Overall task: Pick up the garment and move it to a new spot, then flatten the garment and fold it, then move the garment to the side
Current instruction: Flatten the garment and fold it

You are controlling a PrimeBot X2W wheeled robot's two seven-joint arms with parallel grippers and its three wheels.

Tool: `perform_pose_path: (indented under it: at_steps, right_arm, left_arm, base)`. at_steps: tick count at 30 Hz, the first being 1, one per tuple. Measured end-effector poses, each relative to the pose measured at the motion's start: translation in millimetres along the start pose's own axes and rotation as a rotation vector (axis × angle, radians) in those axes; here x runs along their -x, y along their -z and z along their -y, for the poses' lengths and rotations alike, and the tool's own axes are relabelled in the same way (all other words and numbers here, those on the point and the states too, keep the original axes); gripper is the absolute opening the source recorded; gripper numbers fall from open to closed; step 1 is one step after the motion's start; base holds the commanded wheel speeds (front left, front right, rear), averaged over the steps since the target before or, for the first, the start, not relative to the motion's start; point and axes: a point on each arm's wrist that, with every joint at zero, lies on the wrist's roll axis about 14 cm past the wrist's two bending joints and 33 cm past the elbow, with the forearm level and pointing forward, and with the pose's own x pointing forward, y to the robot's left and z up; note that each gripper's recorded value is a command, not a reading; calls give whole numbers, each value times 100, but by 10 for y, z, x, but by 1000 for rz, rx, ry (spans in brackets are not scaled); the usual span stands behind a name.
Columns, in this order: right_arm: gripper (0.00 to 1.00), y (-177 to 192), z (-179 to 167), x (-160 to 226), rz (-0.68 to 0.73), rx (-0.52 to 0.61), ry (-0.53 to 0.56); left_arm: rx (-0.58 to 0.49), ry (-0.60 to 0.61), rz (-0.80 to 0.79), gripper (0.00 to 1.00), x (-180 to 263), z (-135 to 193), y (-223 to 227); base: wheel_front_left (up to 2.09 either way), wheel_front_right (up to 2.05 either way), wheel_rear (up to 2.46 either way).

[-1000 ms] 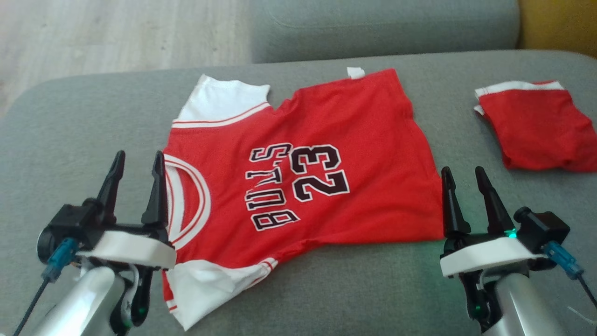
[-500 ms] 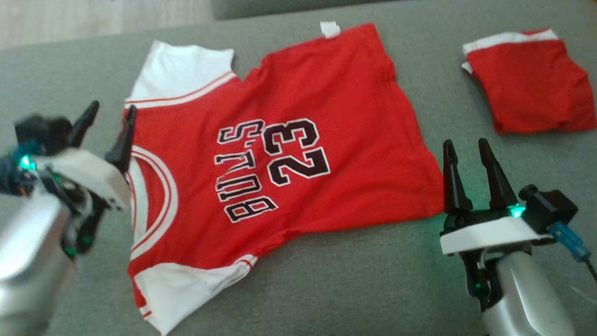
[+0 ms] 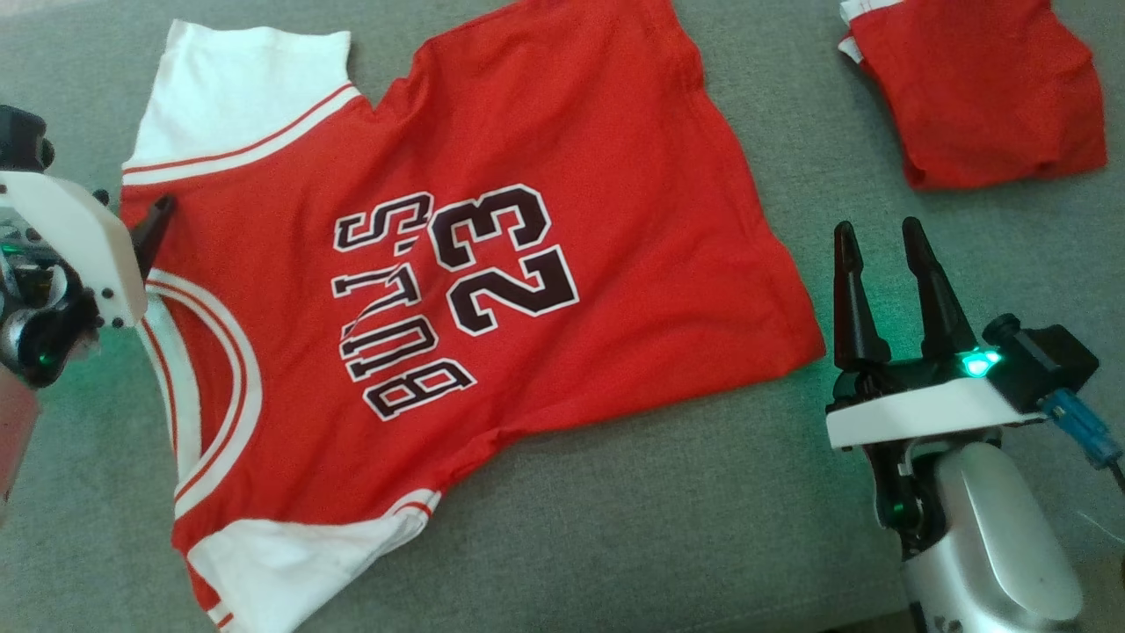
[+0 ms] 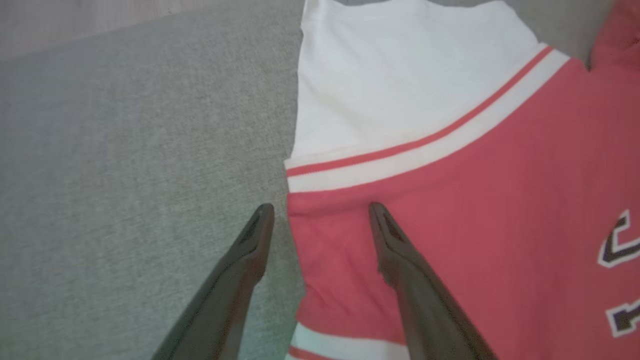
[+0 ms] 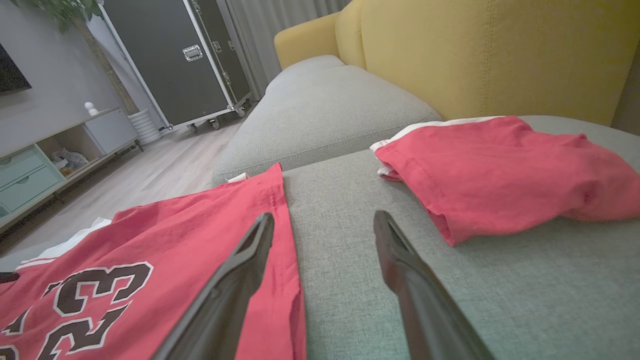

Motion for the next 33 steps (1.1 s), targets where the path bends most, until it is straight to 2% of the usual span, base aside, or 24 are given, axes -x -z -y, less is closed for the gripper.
perform_pose_path:
  at_steps: [13, 15, 16, 19, 24, 33]
  right_arm:
    - [100, -1, 94, -58, 3, 4, 22]
    - [100, 6, 109, -62, 1, 5, 26]
    - [100, 11, 117, -61, 0, 5, 29]
    - [100, 18, 136, -57, -2, 7, 34]
    - [100, 35, 158, -55, -7, 9, 39]
    - [100, 57, 236, -97, -10, 7, 57]
  left_arm:
    - [-3, 29, -149, 100, -182, 5, 69]
    - [-8, 26, -155, 9, -197, -12, 52]
    - [-10, 24, -155, 0, -203, -25, 47]
    - [-15, 23, -132, 0, -233, -33, 7]
    - [-50, 2, 7, 0, -319, -65, -232]
    - [-143, -56, 416, 0, -351, -103, -1288]
  base:
    - [0, 0, 0]
    - [0, 0, 0]
    - [0, 0, 0]
    - [0, 0, 0]
    - [0, 0, 0]
    - [0, 0, 0]
